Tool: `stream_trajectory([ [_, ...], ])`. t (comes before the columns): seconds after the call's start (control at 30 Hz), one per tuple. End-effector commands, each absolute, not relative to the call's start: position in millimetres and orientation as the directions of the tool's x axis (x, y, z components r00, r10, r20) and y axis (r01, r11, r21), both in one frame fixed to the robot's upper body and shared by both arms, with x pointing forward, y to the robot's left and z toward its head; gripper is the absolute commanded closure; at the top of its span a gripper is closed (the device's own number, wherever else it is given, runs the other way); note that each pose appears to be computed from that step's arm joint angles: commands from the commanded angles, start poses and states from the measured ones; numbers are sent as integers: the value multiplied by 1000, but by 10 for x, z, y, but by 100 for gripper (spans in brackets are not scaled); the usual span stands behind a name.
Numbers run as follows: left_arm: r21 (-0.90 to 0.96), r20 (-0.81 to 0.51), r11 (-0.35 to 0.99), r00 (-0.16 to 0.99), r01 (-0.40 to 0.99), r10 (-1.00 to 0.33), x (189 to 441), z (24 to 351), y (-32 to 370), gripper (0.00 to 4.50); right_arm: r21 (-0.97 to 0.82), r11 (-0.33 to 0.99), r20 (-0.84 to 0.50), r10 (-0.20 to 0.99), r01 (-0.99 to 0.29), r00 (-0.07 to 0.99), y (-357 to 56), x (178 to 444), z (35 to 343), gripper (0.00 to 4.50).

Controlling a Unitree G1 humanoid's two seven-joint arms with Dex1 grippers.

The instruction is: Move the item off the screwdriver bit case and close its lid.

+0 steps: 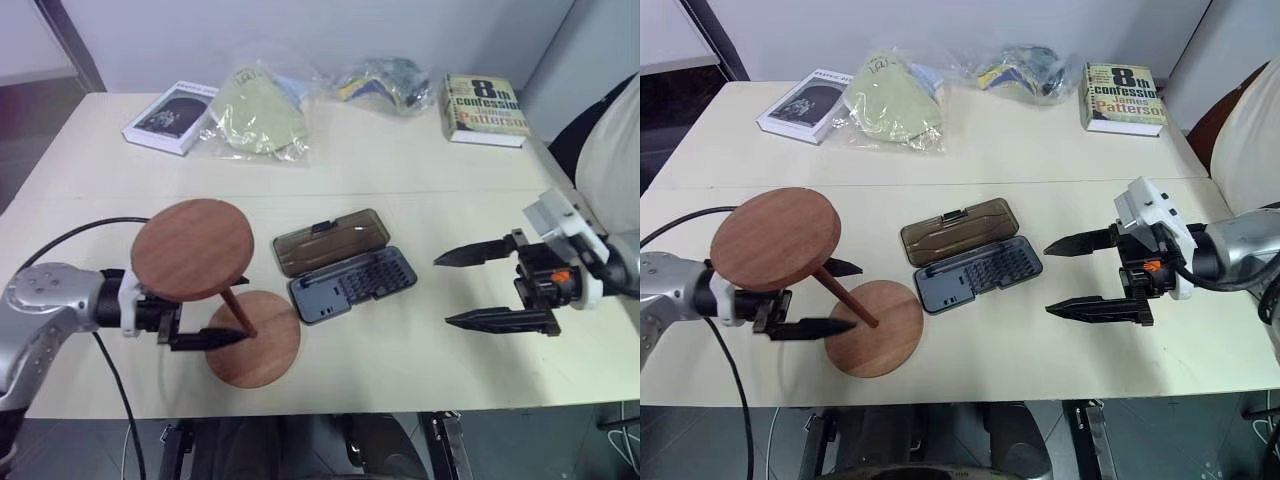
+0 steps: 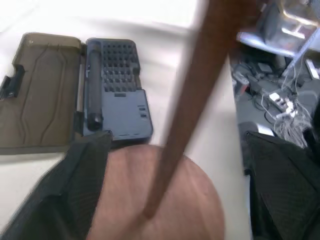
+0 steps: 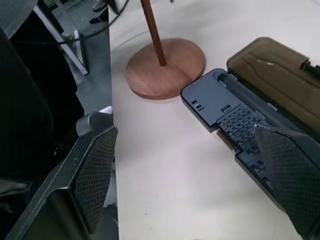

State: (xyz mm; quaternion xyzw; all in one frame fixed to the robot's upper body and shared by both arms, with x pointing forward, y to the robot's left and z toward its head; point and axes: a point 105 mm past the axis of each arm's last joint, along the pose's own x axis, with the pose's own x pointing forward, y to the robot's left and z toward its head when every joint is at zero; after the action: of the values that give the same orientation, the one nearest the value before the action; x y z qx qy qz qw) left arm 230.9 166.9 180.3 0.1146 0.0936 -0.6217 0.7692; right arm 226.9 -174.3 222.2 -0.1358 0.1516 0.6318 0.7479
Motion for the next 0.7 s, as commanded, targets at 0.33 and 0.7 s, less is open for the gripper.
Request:
stream_trajectory([
  [0.33, 126, -241, 318, 340, 940, -909, 2457, 1871, 1773, 448, -49, 132, -312, 940, -990, 140, -1639, 2175, 2437, 0],
  [0.7, 194, -33, 974, 993, 115, -111, 3203, 2044, 3666, 448, -113, 108, -194, 972, -988, 129, -1390, 2251, 2645, 0],
])
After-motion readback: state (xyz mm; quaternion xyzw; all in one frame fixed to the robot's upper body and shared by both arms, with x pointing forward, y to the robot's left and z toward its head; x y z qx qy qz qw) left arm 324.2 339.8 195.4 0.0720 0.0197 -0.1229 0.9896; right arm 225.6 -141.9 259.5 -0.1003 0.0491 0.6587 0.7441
